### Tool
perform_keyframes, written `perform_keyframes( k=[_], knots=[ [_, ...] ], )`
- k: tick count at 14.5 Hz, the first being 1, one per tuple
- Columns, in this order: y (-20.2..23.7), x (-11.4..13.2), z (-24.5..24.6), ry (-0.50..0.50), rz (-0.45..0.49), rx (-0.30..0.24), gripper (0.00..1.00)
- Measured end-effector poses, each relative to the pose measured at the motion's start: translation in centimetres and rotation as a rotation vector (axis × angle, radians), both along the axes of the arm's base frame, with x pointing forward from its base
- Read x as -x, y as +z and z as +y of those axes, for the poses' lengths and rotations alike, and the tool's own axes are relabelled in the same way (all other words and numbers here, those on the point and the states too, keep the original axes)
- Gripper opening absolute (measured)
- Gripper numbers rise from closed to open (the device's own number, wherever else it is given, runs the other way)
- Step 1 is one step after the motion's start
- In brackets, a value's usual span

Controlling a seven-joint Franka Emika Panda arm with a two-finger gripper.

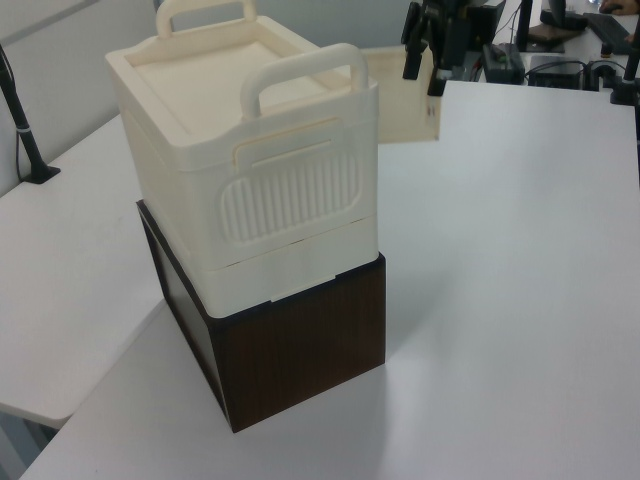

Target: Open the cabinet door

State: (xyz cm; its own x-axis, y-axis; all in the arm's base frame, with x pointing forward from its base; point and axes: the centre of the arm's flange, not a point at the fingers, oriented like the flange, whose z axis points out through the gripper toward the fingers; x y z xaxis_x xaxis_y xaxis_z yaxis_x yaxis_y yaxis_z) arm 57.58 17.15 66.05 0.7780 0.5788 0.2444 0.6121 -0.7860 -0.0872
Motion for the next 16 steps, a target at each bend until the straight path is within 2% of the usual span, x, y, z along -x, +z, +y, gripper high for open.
perform_keyframes(
  k=[2, 5, 9, 16],
  knots=[
    [-0.4, -0.5, -2.7, -0.041, 0.025, 0.011, 1.0],
    [-0.8, -0.4, -3.4, -0.05, 0.047, 0.058, 1.0],
    [-2.4, -1.1, -5.9, -0.151, 0.071, 0.137, 1.0],
    [-3.2, -2.0, -11.2, -0.278, 0.096, 0.14, 1.0]
  ],
)
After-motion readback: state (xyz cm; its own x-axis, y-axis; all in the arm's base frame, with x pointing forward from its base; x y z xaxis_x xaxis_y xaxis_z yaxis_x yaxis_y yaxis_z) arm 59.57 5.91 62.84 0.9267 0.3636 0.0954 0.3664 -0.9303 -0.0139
